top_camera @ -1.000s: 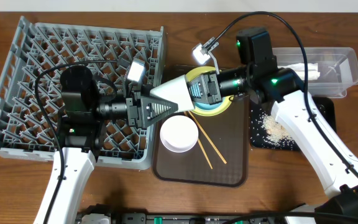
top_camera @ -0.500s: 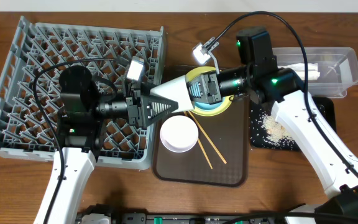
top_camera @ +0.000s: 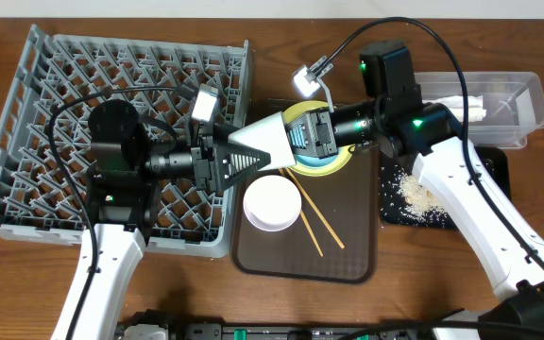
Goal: Sort waste into correct bins and load items into the dishwasher
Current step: 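Hand the white cup from the right gripper to the left gripper, then place the white cup upside down in the dish rack with left gripper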
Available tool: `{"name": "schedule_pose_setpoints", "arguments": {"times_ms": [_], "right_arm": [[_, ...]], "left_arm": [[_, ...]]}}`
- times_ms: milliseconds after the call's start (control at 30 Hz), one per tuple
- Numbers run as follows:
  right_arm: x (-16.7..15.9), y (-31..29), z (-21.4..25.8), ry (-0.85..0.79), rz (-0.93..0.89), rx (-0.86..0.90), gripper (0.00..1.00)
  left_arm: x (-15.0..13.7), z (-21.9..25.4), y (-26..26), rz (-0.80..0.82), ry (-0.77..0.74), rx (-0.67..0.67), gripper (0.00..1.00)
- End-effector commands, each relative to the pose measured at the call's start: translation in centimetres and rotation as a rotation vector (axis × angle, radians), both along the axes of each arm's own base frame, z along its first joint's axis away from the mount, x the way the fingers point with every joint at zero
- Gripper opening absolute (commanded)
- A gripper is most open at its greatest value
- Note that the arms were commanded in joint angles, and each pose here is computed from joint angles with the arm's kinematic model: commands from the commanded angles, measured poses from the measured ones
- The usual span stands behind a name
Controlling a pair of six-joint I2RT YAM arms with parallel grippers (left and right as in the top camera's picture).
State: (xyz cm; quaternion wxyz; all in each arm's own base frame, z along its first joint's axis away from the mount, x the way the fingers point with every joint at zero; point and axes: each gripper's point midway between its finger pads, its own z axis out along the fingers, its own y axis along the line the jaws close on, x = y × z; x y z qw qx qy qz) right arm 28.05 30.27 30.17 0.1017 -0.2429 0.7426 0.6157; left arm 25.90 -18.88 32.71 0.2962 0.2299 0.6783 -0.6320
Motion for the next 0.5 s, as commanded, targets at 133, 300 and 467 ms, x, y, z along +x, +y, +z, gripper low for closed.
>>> {"name": "schedule_pose_setpoints", "arguments": {"times_ms": [133,300,467], "right_arm": [[-0.5,0.4,0.3,0.002,0.019,0.004,0.3],[0.1,-0.2,0.3,0.002,-0.002,0.004,0.4],[1.8,-1.6,0.0,0.0,-0.065,-0.009,0.45]], "left_arm": [[1.4,0.8,0.2,0.083,-0.045,0.008,0.65],[2.3,0.8,1.4,0.131,-0.069,0.015,0.64],[3.4,0.6,3.4,0.2,-0.057,0.018,0.64]]}}
